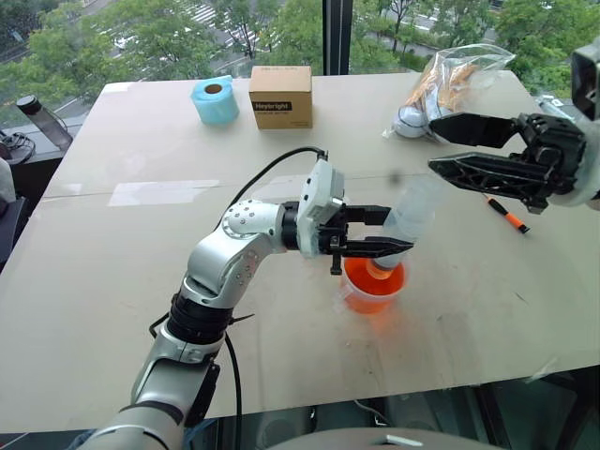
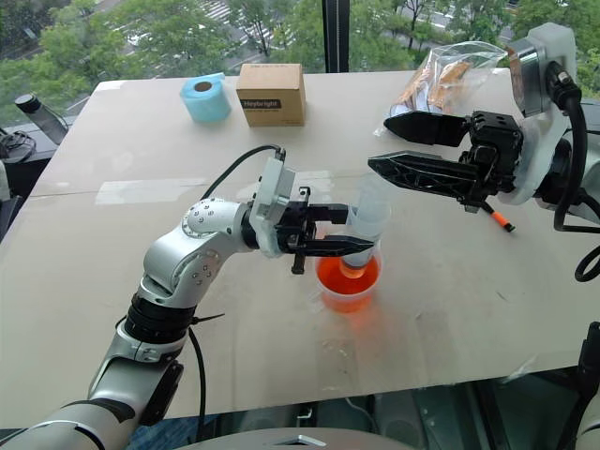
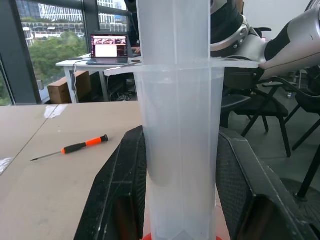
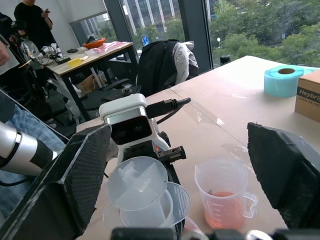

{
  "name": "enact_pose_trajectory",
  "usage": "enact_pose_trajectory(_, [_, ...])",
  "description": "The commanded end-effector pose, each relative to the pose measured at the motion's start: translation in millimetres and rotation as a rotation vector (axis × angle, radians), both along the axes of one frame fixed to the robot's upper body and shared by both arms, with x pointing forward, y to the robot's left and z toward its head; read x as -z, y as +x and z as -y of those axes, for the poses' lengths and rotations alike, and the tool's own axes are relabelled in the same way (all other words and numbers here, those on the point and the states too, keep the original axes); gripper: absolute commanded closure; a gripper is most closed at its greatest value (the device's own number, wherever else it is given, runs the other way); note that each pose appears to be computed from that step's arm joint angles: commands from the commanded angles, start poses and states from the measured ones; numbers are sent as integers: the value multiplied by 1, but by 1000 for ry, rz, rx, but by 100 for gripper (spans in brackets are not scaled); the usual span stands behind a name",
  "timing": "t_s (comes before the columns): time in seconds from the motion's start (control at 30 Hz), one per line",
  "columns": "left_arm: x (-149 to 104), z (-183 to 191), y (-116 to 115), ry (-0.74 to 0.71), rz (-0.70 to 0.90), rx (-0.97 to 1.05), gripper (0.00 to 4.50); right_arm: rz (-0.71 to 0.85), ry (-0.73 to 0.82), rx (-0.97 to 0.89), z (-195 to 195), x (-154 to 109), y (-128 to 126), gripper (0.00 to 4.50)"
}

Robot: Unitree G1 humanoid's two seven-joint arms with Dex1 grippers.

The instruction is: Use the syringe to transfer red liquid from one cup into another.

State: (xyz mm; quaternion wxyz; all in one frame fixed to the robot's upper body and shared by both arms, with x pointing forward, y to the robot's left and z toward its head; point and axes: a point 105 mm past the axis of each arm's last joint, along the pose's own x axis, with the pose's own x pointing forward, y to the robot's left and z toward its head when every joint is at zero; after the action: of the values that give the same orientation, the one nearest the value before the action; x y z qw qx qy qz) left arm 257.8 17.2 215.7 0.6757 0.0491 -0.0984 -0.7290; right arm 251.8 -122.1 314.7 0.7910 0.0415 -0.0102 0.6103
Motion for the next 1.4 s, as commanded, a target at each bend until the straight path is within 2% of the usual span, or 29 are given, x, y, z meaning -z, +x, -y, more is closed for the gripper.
enact_pose_trajectory(0.03, [-15, 0, -3, -48, 59, 5, 317, 70, 52, 0, 6, -19, -6, 12])
enact_pose_trajectory(0.23, [-35, -3, -3, -80, 99, -3, 317, 75, 111, 5, 9, -28, -5, 12])
enact_pose_trajectory(0.5, [-70, -18, 7, -99, 168, -86, 317, 64, 273, 38, 14, -48, 6, 12])
enact_pose_trajectory(0.7, [-94, -46, 27, -128, 215, -238, 317, 72, 293, 54, 9, -51, 15, 12])
enact_pose_trajectory(0.93, [-90, -71, 49, -91, 247, -370, 317, 86, 278, 43, -2, -49, 23, 12])
enact_pose_trajectory(1.13, [-79, -85, 68, -84, 245, -457, 317, 186, 168, 68, -25, -40, 35, 12])
enact_pose_trajectory(1.4, [-66, -82, 73, -79, 225, -447, 317, 240, 154, 46, -58, -49, 46, 12])
